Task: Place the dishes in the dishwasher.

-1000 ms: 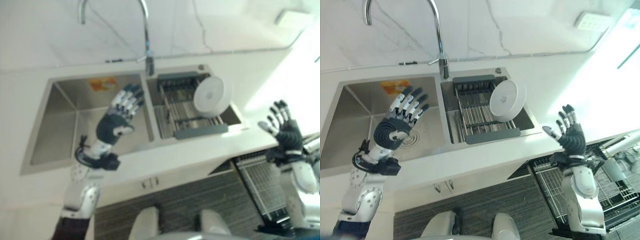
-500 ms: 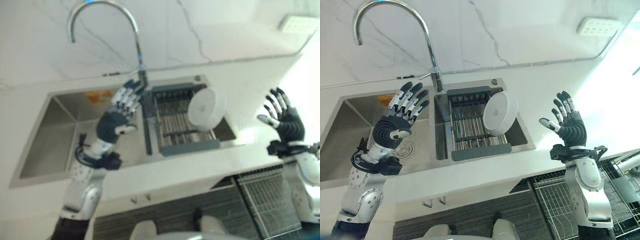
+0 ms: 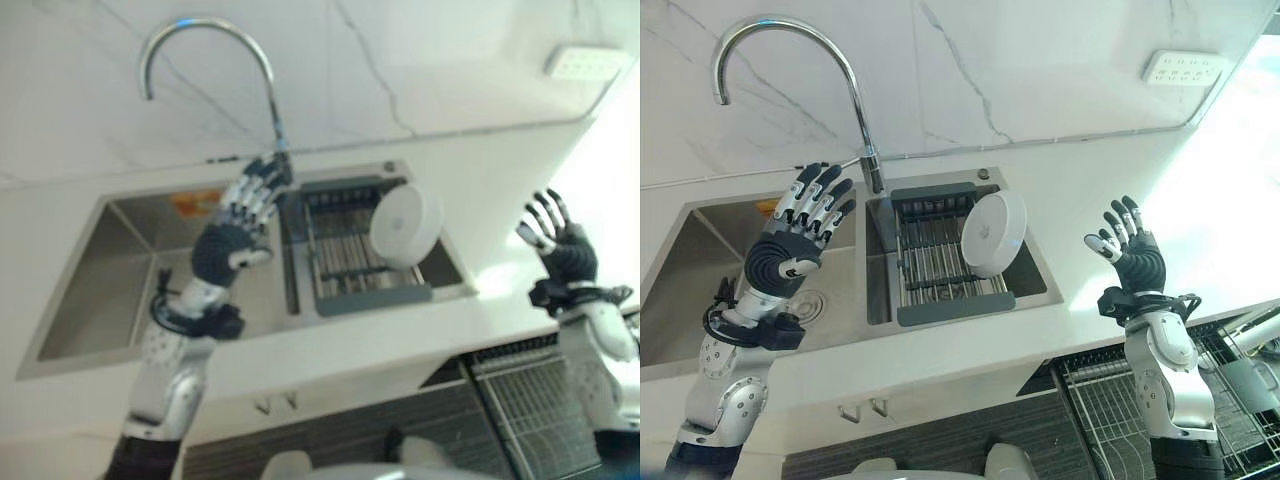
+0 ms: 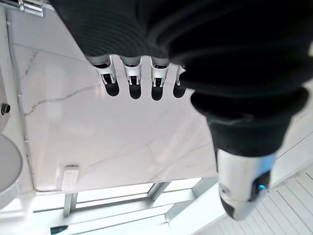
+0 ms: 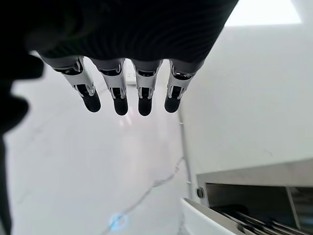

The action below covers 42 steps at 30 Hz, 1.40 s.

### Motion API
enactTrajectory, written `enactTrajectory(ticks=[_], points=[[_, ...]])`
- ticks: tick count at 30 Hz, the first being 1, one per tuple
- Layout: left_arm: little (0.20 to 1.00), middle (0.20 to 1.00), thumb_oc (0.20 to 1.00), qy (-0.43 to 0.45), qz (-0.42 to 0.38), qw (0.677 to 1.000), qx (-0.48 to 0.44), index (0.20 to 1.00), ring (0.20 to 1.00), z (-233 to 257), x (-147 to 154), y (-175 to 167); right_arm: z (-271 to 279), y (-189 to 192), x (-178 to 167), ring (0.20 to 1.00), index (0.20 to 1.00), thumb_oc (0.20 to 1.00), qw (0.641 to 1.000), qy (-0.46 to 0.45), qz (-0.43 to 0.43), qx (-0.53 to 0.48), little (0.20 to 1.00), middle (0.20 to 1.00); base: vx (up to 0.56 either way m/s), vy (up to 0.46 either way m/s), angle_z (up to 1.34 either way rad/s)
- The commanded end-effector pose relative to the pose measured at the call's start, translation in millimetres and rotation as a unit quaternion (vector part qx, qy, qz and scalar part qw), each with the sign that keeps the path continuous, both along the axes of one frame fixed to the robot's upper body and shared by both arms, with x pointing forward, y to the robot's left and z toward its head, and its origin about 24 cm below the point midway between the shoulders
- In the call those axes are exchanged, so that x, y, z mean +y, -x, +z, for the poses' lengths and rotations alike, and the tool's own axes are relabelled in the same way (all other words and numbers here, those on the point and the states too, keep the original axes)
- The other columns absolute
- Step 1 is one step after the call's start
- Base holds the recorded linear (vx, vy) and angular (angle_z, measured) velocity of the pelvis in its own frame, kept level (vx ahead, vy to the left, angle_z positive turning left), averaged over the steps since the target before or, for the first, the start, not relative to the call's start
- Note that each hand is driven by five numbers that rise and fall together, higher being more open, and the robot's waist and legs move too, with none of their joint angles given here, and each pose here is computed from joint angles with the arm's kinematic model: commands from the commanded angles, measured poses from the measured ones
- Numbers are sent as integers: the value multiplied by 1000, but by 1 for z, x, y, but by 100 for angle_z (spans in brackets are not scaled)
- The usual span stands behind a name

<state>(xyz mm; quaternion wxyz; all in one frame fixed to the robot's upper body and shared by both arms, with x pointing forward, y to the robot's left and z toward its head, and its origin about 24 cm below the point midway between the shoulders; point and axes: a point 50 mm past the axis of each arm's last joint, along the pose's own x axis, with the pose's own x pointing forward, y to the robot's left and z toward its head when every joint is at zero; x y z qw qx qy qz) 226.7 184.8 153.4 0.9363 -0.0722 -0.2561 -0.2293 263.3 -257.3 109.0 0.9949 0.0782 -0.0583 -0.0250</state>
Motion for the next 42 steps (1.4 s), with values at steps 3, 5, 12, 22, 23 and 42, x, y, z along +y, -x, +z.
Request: enactTrajectory(ticks=[3, 5, 12, 22, 23, 42], points=[[1000, 1000, 1000, -19, 7, 997, -74, 1000, 1000, 24, -2, -6, 22, -17, 2, 1000, 1000, 1000, 999, -34, 10, -35, 1000, 1000, -2, -12, 7], [1000, 1000, 1000, -20, 10, 997, -73, 1000, 1000, 24, -2, -7, 20, -20, 3, 1000, 1000, 1000, 999, -41, 16, -28, 1000, 1000, 0, 0, 0], [1000, 1000, 1000, -23, 12, 997, -68, 1000, 1000, 23, -3, -11, 16, -32, -1, 1000, 1000, 1000, 999, -47, 8, 2, 1000, 1000, -6, -1, 7], [1000, 1000, 1000, -25, 8, 998, -61, 1000, 1000, 22, -4, -15, 6, -41, -14, 1000, 1000, 1000, 996, -81, -4, 43, 1000, 1000, -8, 0, 2], [1000, 1000, 1000, -25, 6, 998, -60, 1000, 1000, 22, -4, -15, 4, -41, -13, 1000, 1000, 1000, 995, -87, 2, 49, 1000, 1000, 0, 0, 0], [1000, 1000, 1000, -37, -2, 998, -50, 1000, 1000, 22, -4, -18, -14, -53, -11, 1000, 1000, 1000, 987, -109, 43, 112, 1000, 1000, -2, -5, 2]])
